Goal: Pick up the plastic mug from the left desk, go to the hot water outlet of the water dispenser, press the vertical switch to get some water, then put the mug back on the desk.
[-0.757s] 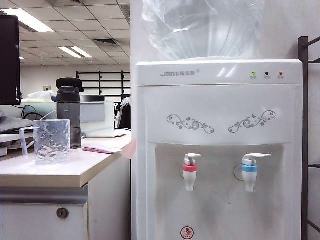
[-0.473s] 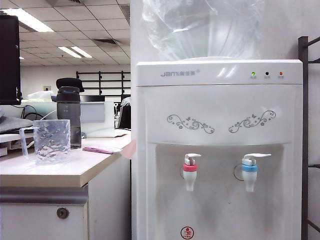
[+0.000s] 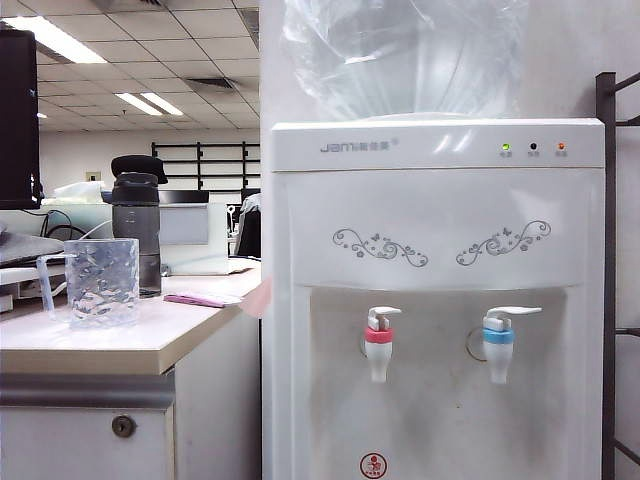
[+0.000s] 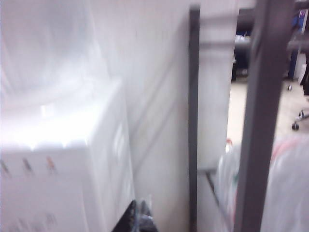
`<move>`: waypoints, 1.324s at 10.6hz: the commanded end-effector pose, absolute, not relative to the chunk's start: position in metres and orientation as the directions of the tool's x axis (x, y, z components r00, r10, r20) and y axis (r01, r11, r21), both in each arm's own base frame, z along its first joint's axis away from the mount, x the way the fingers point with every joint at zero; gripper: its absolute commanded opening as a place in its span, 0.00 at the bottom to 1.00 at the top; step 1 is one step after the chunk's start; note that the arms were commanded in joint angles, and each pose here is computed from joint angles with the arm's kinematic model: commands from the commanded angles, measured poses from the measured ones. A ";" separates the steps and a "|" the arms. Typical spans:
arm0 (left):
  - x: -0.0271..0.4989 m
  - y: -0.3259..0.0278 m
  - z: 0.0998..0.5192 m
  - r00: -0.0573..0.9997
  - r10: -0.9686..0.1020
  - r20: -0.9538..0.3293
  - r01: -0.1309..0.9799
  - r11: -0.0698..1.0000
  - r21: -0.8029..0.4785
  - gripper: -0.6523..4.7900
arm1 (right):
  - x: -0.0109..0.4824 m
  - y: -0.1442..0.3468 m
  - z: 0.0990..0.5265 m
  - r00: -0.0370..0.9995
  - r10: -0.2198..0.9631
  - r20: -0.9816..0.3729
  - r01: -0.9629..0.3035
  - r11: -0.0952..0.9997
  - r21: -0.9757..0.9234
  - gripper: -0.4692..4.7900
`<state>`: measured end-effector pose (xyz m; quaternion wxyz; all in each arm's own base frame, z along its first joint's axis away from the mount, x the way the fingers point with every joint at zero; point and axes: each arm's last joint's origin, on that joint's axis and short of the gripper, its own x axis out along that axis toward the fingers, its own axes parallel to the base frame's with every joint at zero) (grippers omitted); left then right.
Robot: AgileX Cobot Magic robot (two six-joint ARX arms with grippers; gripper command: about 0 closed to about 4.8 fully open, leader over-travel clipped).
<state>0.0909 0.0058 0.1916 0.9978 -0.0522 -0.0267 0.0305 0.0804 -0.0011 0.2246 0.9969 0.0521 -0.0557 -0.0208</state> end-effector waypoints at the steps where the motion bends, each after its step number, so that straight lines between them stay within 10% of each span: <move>1: 0.088 0.006 0.237 0.992 0.066 0.108 -0.054 0.992 -0.112 0.11 | 0.074 0.002 0.305 0.979 0.076 0.191 -0.095 0.991 0.090 0.08; 3: 0.095 0.006 0.248 0.992 0.066 0.107 -0.054 0.992 -0.112 0.11 | 0.082 0.005 0.328 0.971 0.147 0.186 -0.164 0.983 0.079 0.08; 6: 0.144 -0.011 0.267 0.997 -0.069 0.020 0.071 0.984 -0.162 0.11 | 0.125 0.039 0.392 0.771 0.623 0.135 -0.632 0.774 0.034 0.08; 8: 0.160 -0.029 0.258 0.990 -0.124 -0.073 0.112 0.982 -0.155 0.11 | 0.111 0.091 0.365 0.658 0.745 -0.107 -0.750 0.661 -0.006 0.08; 11: 0.177 -0.033 0.239 0.968 -0.165 -0.190 0.135 0.978 -0.161 0.12 | 0.098 0.108 0.364 0.587 0.801 -0.118 -0.808 0.590 -0.013 0.08; 14: 0.197 -0.035 0.216 0.967 -0.091 -0.239 0.057 0.988 -0.145 0.67 | 0.097 0.109 0.366 0.579 0.808 -0.105 -0.813 0.582 -0.013 0.08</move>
